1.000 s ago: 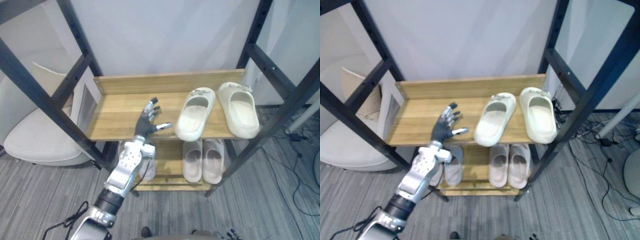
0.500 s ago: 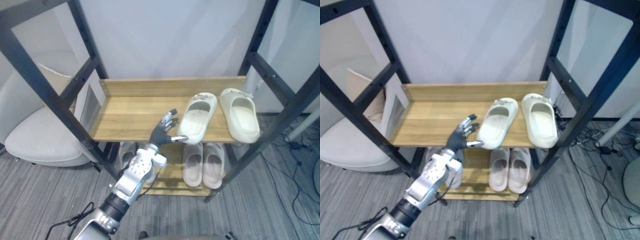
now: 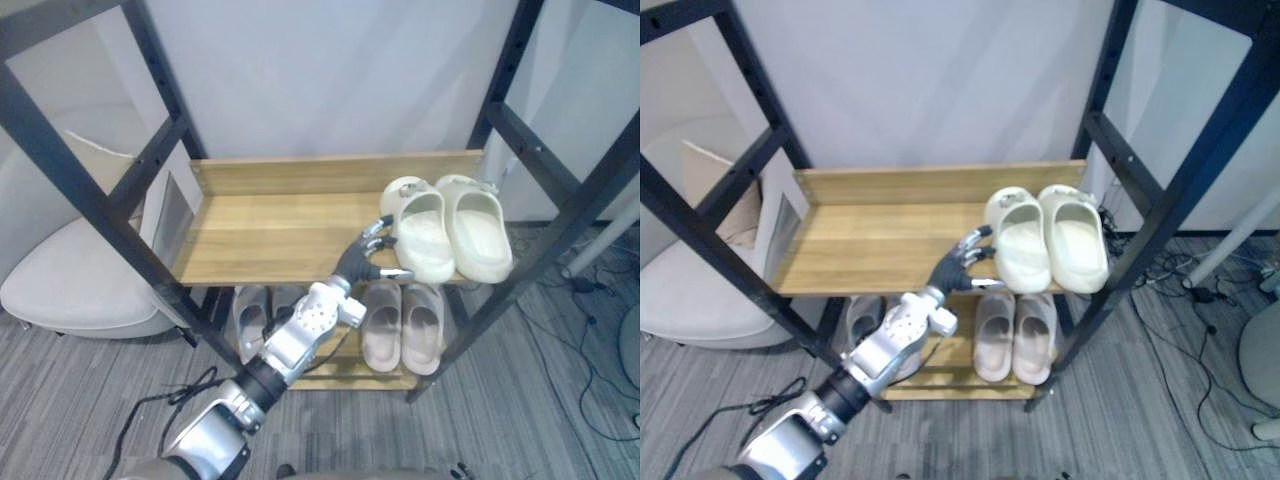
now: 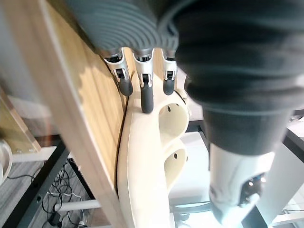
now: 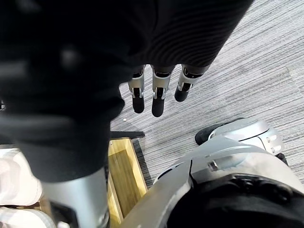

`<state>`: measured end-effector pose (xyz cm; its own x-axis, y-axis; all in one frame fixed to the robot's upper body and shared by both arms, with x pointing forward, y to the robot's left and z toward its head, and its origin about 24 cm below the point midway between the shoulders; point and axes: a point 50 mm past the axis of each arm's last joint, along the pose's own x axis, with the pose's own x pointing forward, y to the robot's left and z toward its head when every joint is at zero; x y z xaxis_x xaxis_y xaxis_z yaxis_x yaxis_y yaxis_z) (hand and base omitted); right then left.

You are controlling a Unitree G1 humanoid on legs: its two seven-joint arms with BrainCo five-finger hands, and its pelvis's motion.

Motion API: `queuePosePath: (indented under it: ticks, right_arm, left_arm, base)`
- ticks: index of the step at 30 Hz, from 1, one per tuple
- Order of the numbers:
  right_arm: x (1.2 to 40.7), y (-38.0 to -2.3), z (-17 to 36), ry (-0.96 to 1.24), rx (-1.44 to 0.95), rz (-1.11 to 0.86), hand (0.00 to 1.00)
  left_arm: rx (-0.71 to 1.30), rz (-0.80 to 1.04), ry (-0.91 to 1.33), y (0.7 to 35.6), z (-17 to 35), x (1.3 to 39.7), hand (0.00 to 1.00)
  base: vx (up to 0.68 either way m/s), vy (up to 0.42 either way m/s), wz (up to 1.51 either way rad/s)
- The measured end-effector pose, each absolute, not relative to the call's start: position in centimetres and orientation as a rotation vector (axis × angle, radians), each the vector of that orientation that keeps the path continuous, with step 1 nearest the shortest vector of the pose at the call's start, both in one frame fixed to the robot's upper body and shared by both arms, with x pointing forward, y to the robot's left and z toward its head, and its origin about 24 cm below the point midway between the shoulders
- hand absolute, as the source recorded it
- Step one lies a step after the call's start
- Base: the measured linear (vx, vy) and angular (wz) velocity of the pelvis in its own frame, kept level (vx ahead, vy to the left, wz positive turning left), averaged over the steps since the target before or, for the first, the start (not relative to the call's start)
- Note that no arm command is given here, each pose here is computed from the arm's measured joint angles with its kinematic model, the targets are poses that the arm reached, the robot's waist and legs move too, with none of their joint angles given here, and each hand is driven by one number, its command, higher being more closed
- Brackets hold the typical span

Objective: Organize the slippers on the shoe rack

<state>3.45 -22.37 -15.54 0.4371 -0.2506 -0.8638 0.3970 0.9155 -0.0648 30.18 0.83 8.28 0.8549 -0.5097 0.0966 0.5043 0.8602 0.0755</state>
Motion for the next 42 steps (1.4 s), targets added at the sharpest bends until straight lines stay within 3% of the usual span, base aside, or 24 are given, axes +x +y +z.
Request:
queuePosePath:
  ticks: [12, 20, 27, 34, 38, 42]
  right_arm:
    - [4.4, -22.4, -15.5, 1.024, 0.153, -0.406, 0.0]
    - [4.6, -22.6, -15.4, 1.016, 0.158, -0.38, 0.0]
    - [4.6, -22.3, -15.6, 1.034, 0.152, -0.343, 0.0]
    - [4.1, -22.3, -15.7, 1.057, 0.148, -0.334, 0.0]
    - [4.3, -22.4, -15.7, 1.054, 0.139, -0.32, 0.0]
    - [4.6, -22.3, -15.7, 1.054, 0.123, -0.294, 0.0]
  left_arm:
    - [0.093, -0.513, -0.165, 2.7, 9.5, 30.8, 0.0]
    - [0.014, -0.603, -0.3, 5.1, 12.0, 27.1, 0.0]
    - [-0.102, -0.763, -0.313, 3.9, 12.1, 23.1, 0.0]
    - [-0.239, -1.007, -0.101, 1.5, 8.0, 18.4, 0.0]
    - [-0.192, -0.935, 0.14, 2.5, 2.3, 18.0, 0.0]
    - [-0.006, -0.79, 0.375, 5.6, -3.9, 17.8, 0.0]
  base:
    - [0.0, 0.0, -0.01]
    - [-0.01, -0.003, 0.12]
    - [-0.03, -0.007, 0.11]
    - [0.0, -0.003, 0.01]
    - [-0.02, -0.007, -0.03]
    - [-0.06, -0.003, -0.16]
